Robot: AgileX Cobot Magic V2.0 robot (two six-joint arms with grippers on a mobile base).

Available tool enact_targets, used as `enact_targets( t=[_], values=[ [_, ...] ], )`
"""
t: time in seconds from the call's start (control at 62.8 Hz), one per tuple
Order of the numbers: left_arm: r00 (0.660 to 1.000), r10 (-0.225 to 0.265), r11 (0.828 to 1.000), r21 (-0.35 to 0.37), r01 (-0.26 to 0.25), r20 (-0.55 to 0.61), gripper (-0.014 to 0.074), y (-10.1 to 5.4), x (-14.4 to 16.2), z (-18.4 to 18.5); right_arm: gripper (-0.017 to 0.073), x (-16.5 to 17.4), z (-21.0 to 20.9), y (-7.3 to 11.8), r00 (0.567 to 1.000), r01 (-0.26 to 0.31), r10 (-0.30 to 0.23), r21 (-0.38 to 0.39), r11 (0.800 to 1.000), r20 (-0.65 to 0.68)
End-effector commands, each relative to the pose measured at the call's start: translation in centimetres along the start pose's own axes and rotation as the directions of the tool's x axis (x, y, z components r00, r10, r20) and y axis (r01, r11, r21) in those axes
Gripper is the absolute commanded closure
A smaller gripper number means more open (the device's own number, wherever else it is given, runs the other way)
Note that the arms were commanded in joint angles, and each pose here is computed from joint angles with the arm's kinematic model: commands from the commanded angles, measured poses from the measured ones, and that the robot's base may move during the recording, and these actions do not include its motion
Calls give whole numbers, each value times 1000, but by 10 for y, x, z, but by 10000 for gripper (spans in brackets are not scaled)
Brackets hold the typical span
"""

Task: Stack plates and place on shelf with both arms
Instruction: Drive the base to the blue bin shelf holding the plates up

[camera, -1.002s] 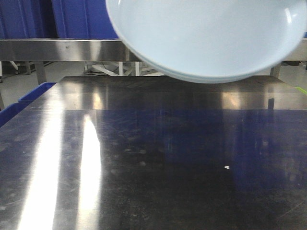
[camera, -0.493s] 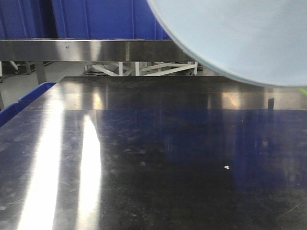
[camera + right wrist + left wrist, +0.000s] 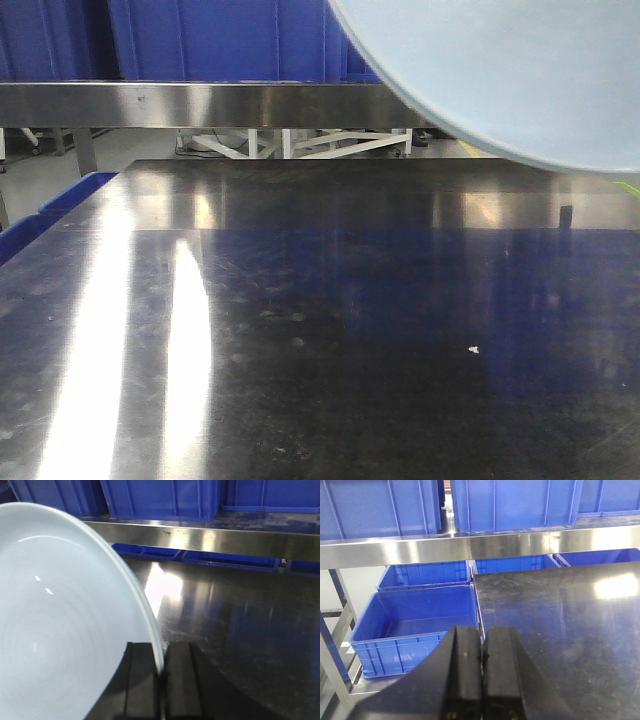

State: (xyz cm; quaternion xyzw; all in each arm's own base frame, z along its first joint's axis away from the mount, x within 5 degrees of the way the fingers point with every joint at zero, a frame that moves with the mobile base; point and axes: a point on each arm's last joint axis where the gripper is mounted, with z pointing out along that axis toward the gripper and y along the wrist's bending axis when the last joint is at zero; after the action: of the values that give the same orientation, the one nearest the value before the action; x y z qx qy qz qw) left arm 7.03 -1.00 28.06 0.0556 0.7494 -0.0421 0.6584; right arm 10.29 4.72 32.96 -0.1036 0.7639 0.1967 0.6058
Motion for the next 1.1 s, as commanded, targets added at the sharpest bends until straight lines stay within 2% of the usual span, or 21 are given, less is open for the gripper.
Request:
enact_targets(
  t=[0.0, 1.082],
  values=[
    [994, -10, 1000, -4, 11, 107, 510, 1, -17, -2, 503, -19, -4, 0, 990, 0, -1, 12, 1000, 142],
    [994, -10, 1000, -4, 11, 107, 510, 1, -17, -2, 503, -19, -4, 0, 991, 0, -1, 12, 1000, 136]
  ],
)
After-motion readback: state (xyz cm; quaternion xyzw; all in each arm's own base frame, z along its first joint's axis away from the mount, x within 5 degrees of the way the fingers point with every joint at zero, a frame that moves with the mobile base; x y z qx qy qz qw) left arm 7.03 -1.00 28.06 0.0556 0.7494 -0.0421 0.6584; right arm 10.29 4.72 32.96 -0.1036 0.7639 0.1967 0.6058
